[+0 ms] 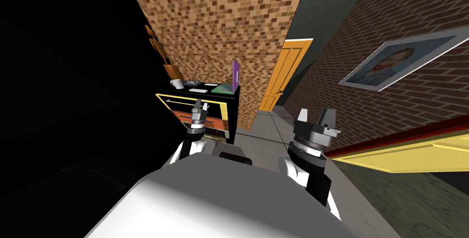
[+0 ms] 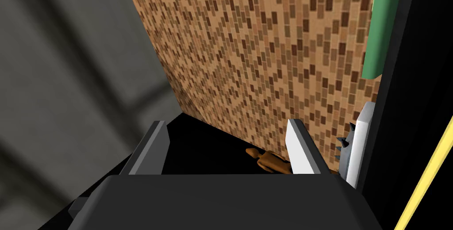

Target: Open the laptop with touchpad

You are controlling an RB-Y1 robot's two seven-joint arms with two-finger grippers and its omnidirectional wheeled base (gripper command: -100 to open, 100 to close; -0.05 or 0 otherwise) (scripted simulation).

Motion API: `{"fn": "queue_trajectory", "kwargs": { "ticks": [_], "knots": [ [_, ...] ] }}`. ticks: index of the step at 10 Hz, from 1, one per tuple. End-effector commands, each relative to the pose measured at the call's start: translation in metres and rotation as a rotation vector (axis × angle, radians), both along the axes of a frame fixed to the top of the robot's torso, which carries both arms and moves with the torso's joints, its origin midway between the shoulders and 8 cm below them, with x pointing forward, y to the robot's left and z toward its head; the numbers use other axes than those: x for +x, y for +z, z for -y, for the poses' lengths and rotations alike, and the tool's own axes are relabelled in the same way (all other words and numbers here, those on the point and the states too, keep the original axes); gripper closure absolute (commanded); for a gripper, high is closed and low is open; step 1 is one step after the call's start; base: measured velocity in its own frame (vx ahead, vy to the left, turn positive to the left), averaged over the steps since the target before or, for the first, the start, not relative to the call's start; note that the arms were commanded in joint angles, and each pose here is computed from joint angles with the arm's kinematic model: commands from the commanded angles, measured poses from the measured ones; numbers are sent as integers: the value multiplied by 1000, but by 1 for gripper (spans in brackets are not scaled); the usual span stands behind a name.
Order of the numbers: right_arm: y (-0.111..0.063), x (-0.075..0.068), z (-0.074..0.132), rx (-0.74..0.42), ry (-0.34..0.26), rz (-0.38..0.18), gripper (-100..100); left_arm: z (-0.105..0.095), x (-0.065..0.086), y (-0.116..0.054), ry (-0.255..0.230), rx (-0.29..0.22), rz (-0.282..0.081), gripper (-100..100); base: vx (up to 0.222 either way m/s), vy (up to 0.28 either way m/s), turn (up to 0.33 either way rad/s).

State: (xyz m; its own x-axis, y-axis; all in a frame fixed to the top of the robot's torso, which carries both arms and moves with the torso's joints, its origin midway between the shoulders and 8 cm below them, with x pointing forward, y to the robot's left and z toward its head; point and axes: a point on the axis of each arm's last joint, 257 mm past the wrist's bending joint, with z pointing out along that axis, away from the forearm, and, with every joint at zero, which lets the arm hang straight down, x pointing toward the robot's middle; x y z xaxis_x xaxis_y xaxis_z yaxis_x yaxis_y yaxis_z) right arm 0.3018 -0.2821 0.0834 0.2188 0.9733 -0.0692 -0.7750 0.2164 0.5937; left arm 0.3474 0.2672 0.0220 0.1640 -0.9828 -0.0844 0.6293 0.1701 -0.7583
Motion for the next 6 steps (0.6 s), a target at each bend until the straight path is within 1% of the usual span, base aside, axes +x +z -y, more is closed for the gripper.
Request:
{"fn": "queue_trajectory", "kwargs": {
  "ticks": [1,6],
  "knots": [
    [0,0,0,0,0,0,0,0,0,0,0,0,0,0,0,0,0],
    [0,0,0,0,0,0,0,0,0,0,0,0,0,0,0,0,0]
  ]
}}
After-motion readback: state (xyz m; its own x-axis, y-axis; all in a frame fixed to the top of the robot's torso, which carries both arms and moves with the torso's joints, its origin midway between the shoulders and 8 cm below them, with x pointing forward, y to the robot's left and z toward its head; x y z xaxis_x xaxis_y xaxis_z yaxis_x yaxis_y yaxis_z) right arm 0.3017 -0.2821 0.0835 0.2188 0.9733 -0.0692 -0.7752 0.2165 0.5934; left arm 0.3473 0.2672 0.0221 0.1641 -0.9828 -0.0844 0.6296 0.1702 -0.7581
